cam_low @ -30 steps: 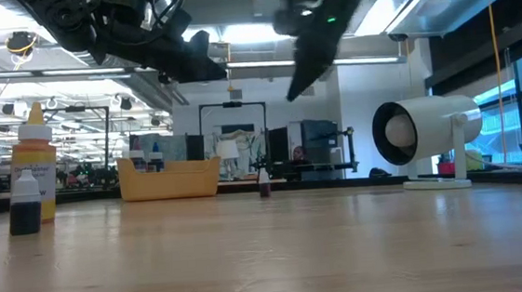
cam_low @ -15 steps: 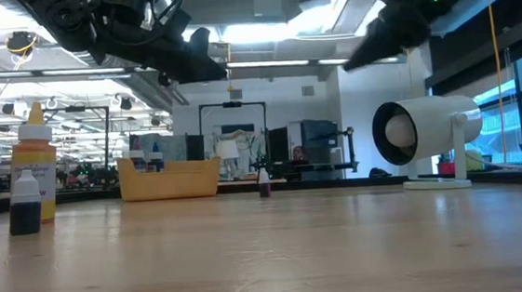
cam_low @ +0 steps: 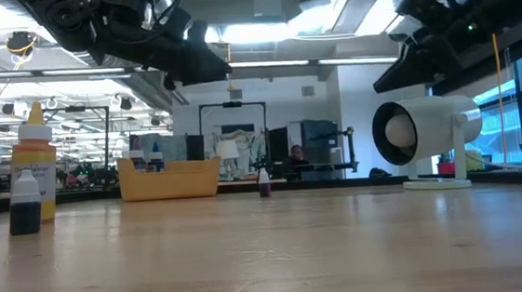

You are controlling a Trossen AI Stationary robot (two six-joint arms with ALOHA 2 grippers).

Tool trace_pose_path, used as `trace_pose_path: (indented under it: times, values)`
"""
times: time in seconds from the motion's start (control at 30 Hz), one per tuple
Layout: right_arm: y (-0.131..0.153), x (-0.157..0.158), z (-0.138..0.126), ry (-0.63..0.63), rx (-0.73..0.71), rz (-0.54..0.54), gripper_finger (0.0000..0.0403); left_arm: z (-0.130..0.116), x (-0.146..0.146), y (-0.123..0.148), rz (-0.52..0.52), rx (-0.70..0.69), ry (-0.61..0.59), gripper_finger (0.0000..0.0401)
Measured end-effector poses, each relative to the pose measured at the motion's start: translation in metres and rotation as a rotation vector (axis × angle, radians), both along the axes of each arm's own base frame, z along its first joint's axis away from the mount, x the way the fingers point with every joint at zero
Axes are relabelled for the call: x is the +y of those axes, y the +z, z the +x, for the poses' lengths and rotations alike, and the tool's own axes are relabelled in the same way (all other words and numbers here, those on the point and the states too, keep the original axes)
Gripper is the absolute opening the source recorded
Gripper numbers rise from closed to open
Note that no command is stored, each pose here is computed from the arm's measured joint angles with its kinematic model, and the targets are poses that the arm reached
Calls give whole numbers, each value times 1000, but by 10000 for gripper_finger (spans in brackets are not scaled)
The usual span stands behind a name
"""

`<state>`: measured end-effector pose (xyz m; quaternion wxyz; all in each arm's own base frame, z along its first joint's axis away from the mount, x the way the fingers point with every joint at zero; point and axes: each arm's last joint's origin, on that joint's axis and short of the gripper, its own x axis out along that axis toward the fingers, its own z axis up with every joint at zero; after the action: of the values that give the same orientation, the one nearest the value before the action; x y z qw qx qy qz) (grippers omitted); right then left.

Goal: Pick & Place food coloring
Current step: Put the right small pink food coloring bottle into the yellow bin

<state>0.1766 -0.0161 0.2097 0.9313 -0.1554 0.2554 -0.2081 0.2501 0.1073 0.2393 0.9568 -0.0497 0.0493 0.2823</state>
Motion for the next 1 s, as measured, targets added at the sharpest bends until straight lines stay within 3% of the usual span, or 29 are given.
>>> trace_pose_path:
  times: [0.23,0.37,0.53,0.83,1.0]
  values:
    - [2,0,1,0,-23,0,146,5,-7,-4,73,55,-209,217]
    - [2,0,1,0,-22,0,146,12,-13,-12,101,99,-257,237]
    - [2,0,1,0,-22,0,146,21,-19,-23,71,123,-299,241]
    - [1,0,1,0,-16,0,146,28,-23,-30,134,136,-320,239]
    - [0,0,1,0,-2,1,146,29,-26,-32,113,154,-337,236]
